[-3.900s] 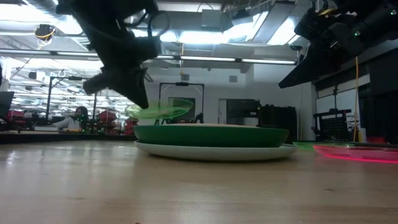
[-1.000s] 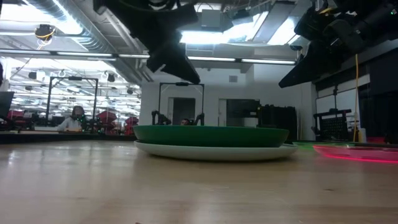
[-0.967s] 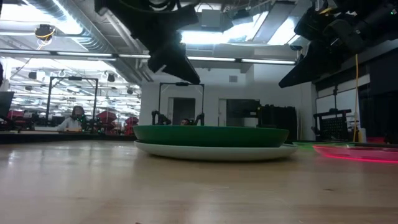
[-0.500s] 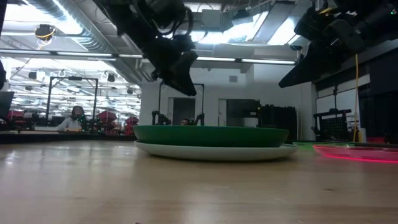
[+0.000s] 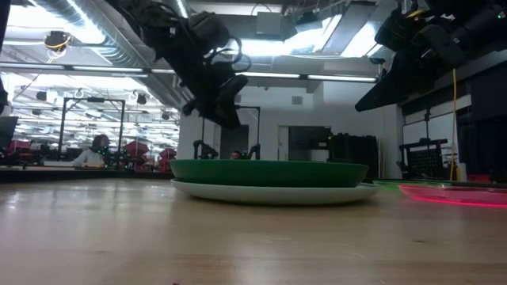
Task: Stack plastic plates
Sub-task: Stack the orange plate on top of the bottom light green plate
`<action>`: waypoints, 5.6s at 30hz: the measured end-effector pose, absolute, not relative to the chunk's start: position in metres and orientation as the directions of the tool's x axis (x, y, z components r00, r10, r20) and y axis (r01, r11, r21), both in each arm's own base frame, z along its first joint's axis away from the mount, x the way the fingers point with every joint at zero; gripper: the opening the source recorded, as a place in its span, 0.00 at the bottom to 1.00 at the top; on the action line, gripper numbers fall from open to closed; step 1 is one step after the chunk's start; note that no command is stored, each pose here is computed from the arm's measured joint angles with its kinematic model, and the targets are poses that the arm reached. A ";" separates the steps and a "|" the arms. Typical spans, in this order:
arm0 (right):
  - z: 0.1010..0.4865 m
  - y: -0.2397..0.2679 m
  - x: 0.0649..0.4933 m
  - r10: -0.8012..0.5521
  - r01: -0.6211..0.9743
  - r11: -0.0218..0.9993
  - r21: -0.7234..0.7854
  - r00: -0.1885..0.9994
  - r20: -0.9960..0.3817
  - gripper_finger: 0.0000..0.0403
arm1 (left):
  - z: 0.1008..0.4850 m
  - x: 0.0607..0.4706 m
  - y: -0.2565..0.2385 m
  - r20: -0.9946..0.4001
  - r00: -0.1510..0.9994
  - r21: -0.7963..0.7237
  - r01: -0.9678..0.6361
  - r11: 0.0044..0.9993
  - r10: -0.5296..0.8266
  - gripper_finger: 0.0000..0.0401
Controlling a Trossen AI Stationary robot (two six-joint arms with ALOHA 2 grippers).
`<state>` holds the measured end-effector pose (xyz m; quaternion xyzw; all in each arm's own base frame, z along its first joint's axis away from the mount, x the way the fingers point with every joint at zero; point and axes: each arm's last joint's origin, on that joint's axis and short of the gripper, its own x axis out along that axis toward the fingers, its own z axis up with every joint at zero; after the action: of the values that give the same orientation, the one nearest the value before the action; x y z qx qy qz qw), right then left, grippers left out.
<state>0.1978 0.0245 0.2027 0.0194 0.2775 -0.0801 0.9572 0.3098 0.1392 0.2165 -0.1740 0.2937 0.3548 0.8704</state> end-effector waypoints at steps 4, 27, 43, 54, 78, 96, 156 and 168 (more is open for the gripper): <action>0.203 0.025 0.198 -0.142 0.164 0.986 -0.007 0.833 -0.534 0.29 | 0.216 0.303 0.154 -0.640 0.567 -0.119 -0.740 0.662 0.519 0.24; 0.203 0.024 0.198 -0.169 0.177 0.984 -0.036 0.831 -0.530 0.29 | 0.164 0.295 0.217 -0.684 0.613 -0.311 -0.737 0.600 0.397 0.24; 0.203 0.024 0.198 -0.166 0.173 0.984 -0.038 0.831 -0.531 0.29 | 0.159 0.295 0.231 -0.627 0.659 -0.363 -0.719 0.592 0.416 0.24; 0.203 0.024 0.198 -0.176 0.169 0.984 -0.063 0.830 -0.529 0.29 | 0.141 0.292 0.242 -0.641 0.679 -0.441 -0.707 0.553 0.358 0.35; 0.205 0.024 0.199 -0.175 0.167 0.984 -0.060 0.843 -0.510 0.29 | 0.166 0.308 0.249 -0.701 0.625 -0.445 -0.760 0.474 0.344 0.42; 0.204 0.023 0.198 -0.181 0.171 0.983 -0.067 0.837 -0.517 0.29 | 0.135 0.338 0.274 -0.825 0.530 -0.398 -0.790 0.467 0.195 0.42; 0.202 0.023 0.197 -0.184 0.171 0.982 -0.075 0.825 -0.535 0.29 | 0.214 0.333 0.253 -0.722 0.633 -0.298 -0.648 0.701 0.278 0.00; 0.202 0.023 0.197 -0.184 0.172 0.982 -0.072 0.826 -0.533 0.29 | 0.255 0.331 0.227 -0.677 0.661 -0.239 -0.612 0.754 0.323 0.00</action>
<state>0.1973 0.0232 0.2024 -0.0106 0.2800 -0.0931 0.9554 0.3309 0.2271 0.2553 -0.2301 0.3146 0.2651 0.8819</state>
